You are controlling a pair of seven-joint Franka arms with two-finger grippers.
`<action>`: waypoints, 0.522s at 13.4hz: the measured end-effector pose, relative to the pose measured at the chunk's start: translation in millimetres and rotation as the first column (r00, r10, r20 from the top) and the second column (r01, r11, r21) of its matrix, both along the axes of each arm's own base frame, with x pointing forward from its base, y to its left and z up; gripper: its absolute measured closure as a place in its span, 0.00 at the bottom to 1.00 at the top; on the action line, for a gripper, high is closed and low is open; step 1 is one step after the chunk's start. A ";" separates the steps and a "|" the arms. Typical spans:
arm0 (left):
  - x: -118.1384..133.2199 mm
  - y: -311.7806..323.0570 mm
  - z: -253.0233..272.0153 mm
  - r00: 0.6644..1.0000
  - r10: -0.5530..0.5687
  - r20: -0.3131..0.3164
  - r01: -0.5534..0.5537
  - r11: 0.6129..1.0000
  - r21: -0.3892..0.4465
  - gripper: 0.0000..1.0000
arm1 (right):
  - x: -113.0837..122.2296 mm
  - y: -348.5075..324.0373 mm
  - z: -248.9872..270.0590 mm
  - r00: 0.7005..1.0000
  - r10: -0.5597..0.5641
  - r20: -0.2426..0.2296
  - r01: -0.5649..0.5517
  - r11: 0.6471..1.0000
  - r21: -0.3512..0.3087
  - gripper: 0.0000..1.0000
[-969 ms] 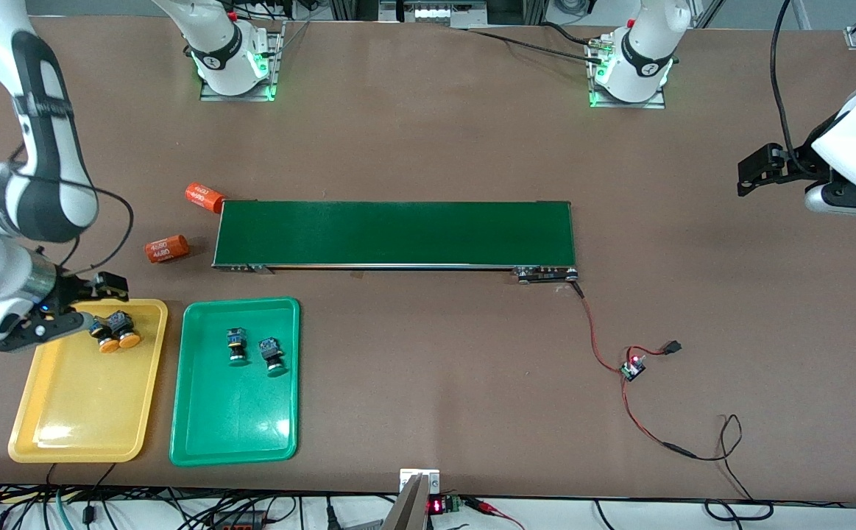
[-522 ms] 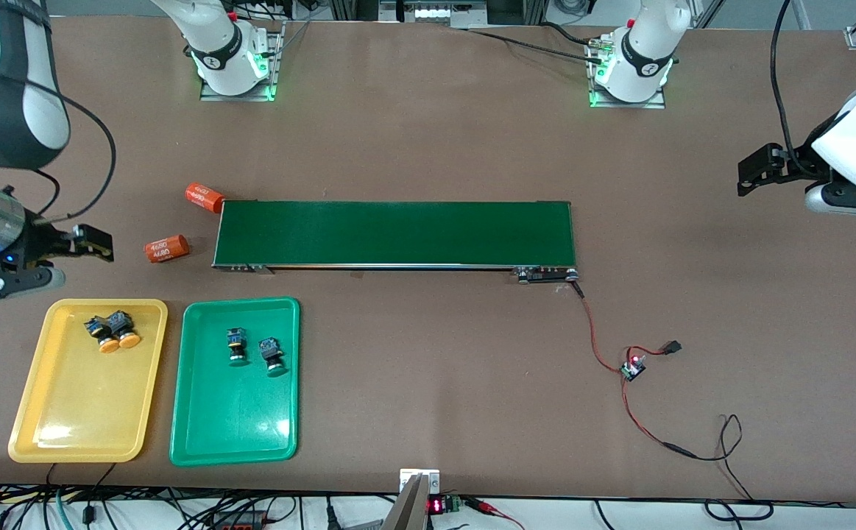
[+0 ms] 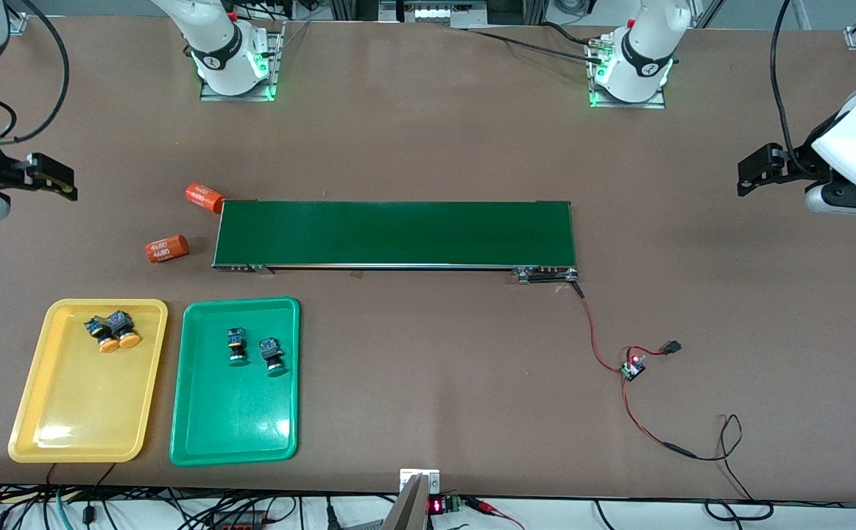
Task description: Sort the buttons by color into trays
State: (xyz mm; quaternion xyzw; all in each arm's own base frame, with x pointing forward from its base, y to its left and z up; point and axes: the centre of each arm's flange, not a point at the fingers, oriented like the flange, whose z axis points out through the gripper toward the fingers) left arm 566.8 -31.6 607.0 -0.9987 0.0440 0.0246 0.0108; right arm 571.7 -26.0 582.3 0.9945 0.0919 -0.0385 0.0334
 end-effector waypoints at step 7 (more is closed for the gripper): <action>0.0 0.0 0.0 1.000 0.000 0.000 0.000 1.000 0.000 0.00 | -9.2 -8.4 -2.9 0.997 -0.063 -0.044 0.063 0.998 -0.004 0.00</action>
